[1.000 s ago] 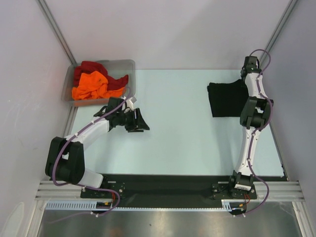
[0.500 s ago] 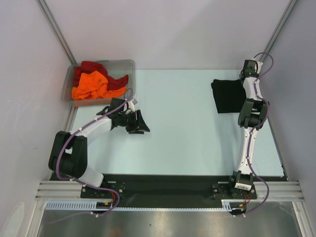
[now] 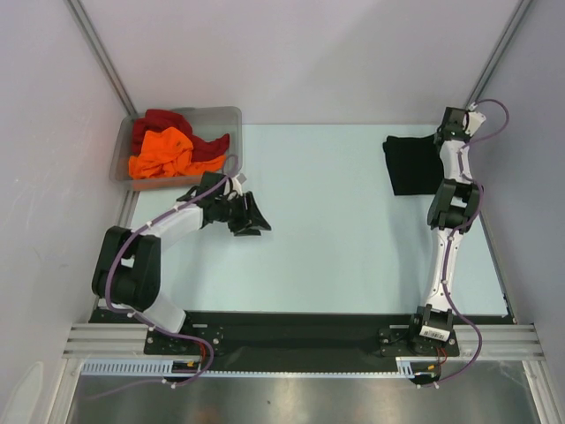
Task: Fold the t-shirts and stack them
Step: Neatly place the folded tshirt to the corner
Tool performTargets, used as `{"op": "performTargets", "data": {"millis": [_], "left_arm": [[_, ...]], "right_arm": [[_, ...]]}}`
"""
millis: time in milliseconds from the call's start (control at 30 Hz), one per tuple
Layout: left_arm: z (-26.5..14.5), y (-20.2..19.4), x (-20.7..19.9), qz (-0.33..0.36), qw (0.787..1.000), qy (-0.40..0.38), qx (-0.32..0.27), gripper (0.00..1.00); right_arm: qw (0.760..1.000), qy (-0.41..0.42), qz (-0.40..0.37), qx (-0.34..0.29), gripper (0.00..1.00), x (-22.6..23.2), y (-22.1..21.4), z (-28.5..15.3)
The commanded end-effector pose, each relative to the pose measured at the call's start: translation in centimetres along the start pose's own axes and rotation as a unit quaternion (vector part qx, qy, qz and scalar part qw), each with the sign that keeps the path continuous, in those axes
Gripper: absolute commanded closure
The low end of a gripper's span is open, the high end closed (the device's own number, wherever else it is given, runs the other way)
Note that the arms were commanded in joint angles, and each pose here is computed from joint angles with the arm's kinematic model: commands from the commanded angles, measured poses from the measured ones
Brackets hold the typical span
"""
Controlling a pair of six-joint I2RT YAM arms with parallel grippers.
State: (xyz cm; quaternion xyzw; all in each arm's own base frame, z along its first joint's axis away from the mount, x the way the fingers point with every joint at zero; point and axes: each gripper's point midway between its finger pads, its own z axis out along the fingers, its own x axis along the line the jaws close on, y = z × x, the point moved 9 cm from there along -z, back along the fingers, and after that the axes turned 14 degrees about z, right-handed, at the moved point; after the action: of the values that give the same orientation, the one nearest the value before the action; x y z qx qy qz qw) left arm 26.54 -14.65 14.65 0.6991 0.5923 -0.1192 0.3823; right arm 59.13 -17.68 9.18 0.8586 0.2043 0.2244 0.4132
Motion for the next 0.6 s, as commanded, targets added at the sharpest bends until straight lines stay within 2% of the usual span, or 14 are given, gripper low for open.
{"op": "performTargets", "data": {"millis": [0, 300, 567], "left_arm": [[-0.1, 1.6, -1.4, 0.011, 0.999, -0.012, -0.027, 0.49], [1.1, 1.8, -2.1, 0.005, 1.0, -0.011, -0.025, 0.49], [1.4, 1.6, -2.5, 0.0, 1.0, -0.008, -0.024, 0.49]], "right_arm": [[0.996, 0.032, 0.08, -0.034, 1.0, 1.3, 1.2, 1.0], [0.984, 0.072, 0.151, -0.052, 1.0, 3.7, 1.0, 1.0], [0.978, 0.069, 0.187, -0.056, 1.0, 4.0, 0.2, 1.5]]}}
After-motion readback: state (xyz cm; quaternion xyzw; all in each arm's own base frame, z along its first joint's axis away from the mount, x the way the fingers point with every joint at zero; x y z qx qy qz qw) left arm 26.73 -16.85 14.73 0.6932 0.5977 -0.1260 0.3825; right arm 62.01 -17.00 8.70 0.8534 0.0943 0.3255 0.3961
